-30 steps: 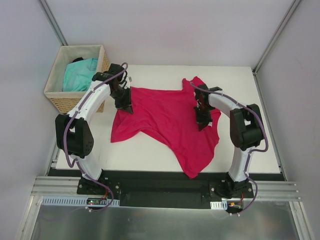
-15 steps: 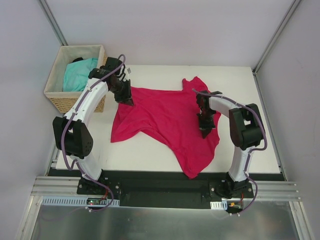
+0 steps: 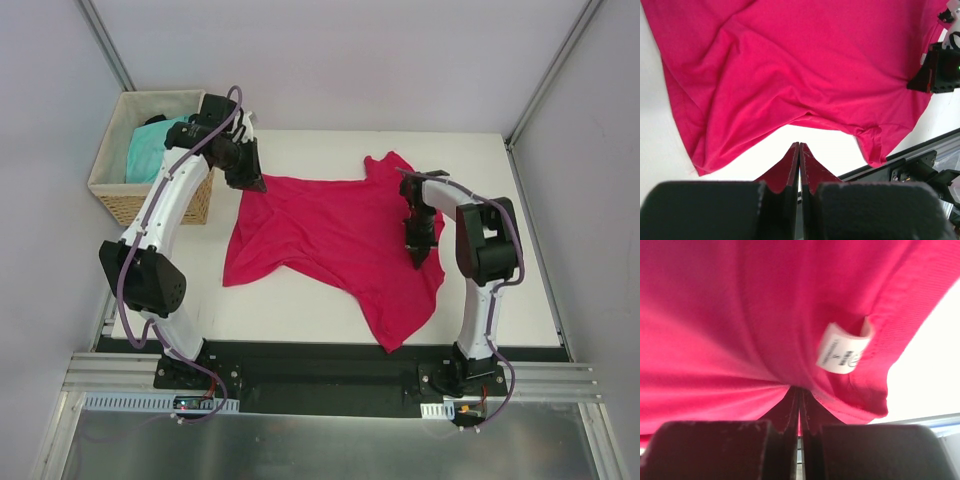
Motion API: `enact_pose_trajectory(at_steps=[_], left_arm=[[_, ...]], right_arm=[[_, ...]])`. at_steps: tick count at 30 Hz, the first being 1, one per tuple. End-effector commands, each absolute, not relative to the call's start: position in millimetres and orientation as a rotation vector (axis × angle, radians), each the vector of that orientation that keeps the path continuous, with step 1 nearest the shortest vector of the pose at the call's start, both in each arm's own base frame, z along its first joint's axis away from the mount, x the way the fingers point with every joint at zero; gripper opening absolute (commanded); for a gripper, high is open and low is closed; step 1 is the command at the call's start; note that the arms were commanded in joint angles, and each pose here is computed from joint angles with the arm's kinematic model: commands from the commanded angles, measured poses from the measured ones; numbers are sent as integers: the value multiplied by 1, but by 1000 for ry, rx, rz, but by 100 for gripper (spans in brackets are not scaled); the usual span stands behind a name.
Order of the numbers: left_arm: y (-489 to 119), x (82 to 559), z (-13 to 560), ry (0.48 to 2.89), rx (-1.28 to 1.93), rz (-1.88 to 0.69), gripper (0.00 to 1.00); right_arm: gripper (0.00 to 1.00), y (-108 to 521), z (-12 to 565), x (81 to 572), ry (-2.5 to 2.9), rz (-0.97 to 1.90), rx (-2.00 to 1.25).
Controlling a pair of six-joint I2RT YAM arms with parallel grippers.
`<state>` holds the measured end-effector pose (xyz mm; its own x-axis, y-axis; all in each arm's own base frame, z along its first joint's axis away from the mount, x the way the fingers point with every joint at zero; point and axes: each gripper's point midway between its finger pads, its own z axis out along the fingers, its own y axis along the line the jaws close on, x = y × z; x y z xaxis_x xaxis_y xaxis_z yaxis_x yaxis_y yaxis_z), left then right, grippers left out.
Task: Fold and stack the t-shirts
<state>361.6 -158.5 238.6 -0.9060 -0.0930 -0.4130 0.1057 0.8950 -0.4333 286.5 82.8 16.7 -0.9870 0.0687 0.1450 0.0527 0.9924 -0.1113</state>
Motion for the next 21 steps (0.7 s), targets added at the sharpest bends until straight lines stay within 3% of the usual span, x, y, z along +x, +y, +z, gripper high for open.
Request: enact_pose_trajectory(at_steps=[1, 10, 16, 21], left_arm=[[-156, 358, 265, 2600, 2, -650, 0], [-153, 357, 268, 2605, -7, -636, 0], [-157, 346, 224, 2745, -25, -634, 0], [-175, 319, 152, 2986, 80, -636, 0]], right_arm=[[1, 49, 20, 308, -2958, 316, -260], [1, 44, 30, 339, -3025, 228, -342], [1, 73, 93, 360, -3291, 88, -302], [2, 103, 121, 366, -3353, -103, -240]])
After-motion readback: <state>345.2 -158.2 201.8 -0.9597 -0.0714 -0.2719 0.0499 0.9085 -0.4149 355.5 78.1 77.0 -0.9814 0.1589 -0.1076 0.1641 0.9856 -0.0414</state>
